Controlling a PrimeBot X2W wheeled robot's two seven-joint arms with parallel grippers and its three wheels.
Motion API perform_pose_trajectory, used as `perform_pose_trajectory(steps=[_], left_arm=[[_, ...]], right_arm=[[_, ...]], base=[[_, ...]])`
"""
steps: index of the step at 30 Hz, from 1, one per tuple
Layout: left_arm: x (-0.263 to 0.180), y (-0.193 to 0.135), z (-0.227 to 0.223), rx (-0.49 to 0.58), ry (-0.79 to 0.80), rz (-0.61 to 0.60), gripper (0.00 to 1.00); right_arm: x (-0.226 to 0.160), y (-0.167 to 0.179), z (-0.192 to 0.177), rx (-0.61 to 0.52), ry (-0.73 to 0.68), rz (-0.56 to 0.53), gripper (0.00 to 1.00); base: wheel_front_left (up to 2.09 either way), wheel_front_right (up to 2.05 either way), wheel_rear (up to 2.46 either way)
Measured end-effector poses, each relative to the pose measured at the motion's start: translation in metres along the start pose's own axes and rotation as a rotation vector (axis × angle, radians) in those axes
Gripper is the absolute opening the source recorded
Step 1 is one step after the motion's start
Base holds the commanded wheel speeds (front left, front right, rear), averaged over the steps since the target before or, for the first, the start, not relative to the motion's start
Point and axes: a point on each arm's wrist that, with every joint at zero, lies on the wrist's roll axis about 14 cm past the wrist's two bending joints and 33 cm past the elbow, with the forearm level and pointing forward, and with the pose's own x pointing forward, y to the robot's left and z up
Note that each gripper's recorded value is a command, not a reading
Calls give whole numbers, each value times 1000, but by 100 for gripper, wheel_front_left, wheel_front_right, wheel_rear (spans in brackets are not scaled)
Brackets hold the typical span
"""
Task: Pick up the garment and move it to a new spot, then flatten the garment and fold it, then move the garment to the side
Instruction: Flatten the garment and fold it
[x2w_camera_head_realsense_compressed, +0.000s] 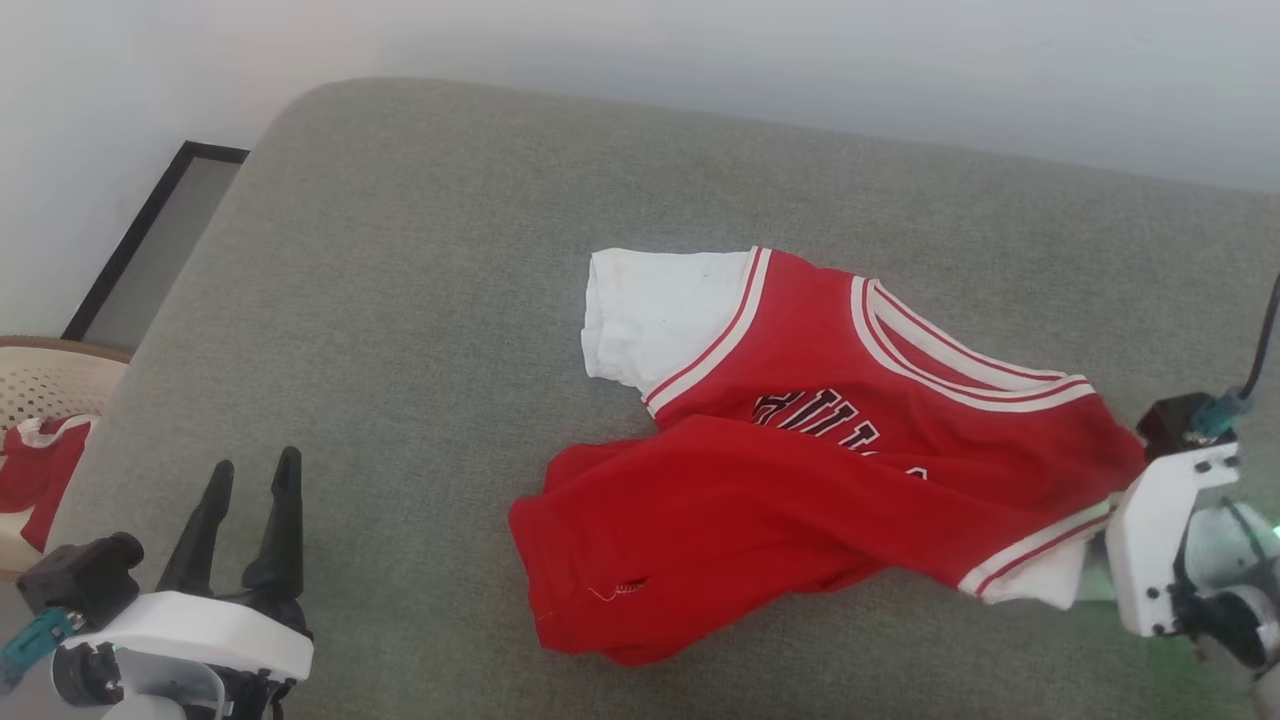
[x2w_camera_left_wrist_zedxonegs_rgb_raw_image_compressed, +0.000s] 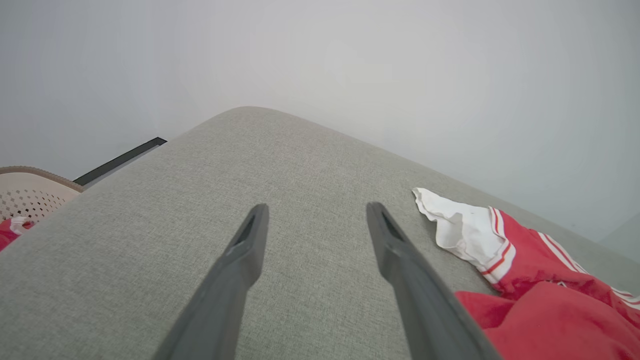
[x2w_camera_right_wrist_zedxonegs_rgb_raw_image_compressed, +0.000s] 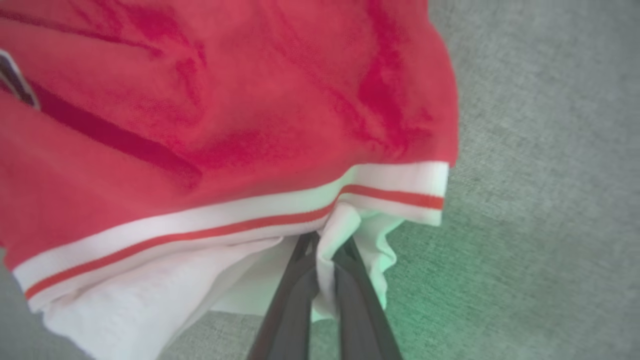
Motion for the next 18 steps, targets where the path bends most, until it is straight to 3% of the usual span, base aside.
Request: perform_pose_trajectory(steps=[18], left_arm=[[17,-10,-9,-5,18,-21,100]], right_arm=[[-33,-107,63,-48,-127,-259,0]], base=[[0,0,0]])
